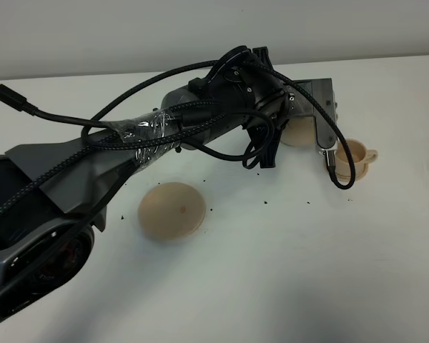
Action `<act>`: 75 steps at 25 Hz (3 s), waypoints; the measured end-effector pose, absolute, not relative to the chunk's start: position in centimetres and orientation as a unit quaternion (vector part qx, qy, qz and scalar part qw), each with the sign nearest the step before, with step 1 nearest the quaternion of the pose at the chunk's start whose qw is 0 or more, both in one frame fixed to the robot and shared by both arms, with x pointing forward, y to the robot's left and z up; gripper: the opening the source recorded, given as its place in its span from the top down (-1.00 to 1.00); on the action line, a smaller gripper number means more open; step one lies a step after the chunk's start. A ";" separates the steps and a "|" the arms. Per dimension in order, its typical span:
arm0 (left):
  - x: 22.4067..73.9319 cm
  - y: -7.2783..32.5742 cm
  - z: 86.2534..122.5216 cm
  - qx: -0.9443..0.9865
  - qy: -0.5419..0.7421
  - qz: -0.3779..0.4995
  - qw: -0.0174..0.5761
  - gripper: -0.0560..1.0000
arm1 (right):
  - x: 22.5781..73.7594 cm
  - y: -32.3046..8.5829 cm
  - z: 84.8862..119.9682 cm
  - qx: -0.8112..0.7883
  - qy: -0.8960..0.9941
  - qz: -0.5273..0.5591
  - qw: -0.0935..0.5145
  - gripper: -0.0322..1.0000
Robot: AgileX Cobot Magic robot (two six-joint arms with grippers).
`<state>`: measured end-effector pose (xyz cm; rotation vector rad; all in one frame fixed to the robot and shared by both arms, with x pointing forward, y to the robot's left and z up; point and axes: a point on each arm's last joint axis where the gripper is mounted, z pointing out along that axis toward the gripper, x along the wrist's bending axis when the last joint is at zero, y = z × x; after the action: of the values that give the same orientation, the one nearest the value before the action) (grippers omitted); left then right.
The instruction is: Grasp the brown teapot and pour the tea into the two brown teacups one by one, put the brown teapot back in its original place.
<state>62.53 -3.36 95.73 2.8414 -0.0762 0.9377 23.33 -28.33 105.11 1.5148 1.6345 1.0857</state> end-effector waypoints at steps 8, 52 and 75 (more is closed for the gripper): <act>62.9 -5.7 94.6 0.943 -0.043 0.324 0.064 0.60 | 23.3 -28.3 105.1 0.578 0.623 0.414 0.325 0.19; 62.0 -7.5 95.0 0.896 -0.220 0.382 -0.053 0.60 | 23.3 -28.3 105.1 0.578 0.623 0.414 0.325 0.19; 62.2 -7.6 95.3 0.883 -0.239 0.399 -0.064 0.60 | 23.3 -28.3 105.1 0.578 0.623 0.414 0.325 0.19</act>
<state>62.23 -7.56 95.26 2.8937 -0.7824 1.3067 23.33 -28.33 105.11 1.5148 1.6345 1.0857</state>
